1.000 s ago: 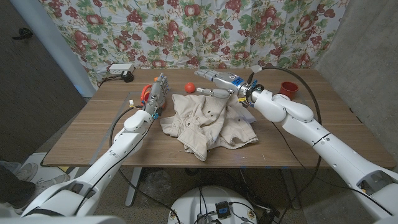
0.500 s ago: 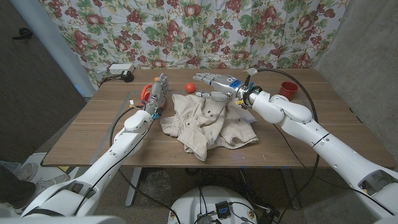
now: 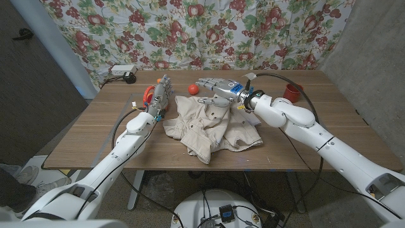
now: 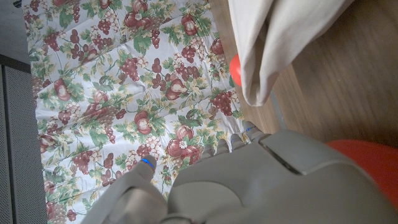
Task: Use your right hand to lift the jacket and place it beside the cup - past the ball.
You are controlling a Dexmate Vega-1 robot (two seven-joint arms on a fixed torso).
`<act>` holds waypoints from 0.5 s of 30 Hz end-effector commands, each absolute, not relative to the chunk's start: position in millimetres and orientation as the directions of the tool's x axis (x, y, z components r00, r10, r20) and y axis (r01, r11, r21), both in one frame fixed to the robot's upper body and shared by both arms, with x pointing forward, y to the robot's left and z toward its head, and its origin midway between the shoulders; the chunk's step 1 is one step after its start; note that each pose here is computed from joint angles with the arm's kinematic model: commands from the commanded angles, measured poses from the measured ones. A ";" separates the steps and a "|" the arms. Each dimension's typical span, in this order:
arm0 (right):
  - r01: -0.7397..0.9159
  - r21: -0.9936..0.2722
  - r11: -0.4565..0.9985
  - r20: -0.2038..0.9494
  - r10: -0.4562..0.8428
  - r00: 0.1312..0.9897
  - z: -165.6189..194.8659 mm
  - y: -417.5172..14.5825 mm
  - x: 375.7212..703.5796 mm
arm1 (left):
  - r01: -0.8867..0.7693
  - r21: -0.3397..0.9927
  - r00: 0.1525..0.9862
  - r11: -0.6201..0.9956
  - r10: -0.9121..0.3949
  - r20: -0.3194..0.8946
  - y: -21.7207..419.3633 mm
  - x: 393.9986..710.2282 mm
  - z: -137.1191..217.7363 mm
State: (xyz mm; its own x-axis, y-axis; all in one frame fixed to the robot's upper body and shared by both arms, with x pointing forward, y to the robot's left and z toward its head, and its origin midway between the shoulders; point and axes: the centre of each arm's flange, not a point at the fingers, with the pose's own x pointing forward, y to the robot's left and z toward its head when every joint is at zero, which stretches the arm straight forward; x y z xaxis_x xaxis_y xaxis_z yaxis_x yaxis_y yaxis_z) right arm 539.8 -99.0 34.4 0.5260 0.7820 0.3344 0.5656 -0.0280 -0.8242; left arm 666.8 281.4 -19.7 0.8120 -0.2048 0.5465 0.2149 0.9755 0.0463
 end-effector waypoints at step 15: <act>0.570 -0.806 -0.158 0.284 0.742 0.607 20.9 -91.6 543.2 | 0.214 0.043 0.813 0.976 -0.202 0.546 280.7 666.0 -19.9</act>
State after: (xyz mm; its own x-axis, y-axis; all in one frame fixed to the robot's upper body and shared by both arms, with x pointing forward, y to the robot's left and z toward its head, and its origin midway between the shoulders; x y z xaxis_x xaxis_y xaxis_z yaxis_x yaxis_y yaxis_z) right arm 542.1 -93.8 24.8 0.5842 0.7553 0.2971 0.5673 -0.1182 -0.8150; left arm 666.3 280.9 -19.7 0.8115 -0.2058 0.5470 0.2158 0.9753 0.0467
